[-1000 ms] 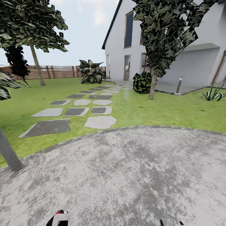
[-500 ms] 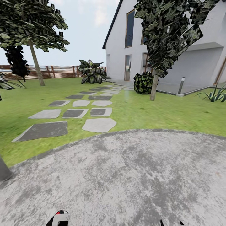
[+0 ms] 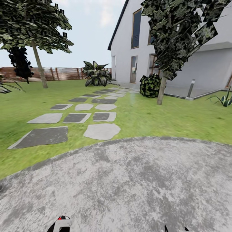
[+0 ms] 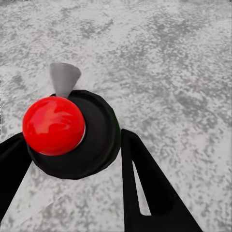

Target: In the garden, pick up the pesticide atomizer on the floor and spray pesticide onto both trees until each tree trunk is fully covered.

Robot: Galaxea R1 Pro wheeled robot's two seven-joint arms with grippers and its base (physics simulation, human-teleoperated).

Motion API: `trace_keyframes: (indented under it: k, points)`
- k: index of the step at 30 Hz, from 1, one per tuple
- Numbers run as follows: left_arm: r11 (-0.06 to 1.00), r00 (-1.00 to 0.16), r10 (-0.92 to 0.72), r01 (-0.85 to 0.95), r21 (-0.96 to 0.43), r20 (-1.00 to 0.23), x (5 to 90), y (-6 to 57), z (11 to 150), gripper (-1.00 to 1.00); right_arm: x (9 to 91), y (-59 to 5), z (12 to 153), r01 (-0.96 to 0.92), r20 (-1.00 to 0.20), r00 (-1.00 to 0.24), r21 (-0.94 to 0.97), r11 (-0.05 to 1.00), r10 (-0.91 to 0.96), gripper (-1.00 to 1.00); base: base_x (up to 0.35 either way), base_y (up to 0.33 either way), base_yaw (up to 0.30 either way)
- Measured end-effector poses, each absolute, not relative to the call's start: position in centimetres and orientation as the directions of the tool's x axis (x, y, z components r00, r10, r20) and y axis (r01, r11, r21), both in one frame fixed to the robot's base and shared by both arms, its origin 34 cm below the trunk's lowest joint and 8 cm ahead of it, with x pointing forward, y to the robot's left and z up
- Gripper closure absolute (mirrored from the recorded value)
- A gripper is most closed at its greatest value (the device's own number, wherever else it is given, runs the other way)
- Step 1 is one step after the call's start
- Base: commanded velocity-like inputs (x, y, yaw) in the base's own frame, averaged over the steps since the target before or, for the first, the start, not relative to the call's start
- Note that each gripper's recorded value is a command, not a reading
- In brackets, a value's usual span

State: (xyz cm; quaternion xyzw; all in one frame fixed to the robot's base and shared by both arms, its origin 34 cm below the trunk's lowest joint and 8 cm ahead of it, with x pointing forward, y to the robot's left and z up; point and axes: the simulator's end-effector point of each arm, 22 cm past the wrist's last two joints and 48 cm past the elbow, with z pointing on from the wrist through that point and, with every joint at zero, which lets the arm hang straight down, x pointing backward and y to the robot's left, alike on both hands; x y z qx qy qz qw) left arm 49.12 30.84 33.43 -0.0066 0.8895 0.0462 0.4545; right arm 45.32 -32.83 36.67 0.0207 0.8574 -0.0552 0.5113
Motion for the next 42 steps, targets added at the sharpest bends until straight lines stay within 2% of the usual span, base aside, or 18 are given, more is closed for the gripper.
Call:
trace_keyframes:
  k: [35,42]
  points:
    - [0.995,-0.592,0.029,-0.056,0.077,-0.806,48.93,30.92,33.26,1.0,45.33,-32.8,36.67,0.09,-0.879,-0.476,-0.074,0.993,-0.022,-1.0,0.34,-0.023,0.274]
    - [0.995,-0.592,0.029,-0.056,0.077,-0.806,48.93,30.91,33.26,1.0,45.28,-32.81,36.62,0.091,-0.878,-0.478,-0.075,0.993,-0.022,-1.0,0.34,0.0,0.073]
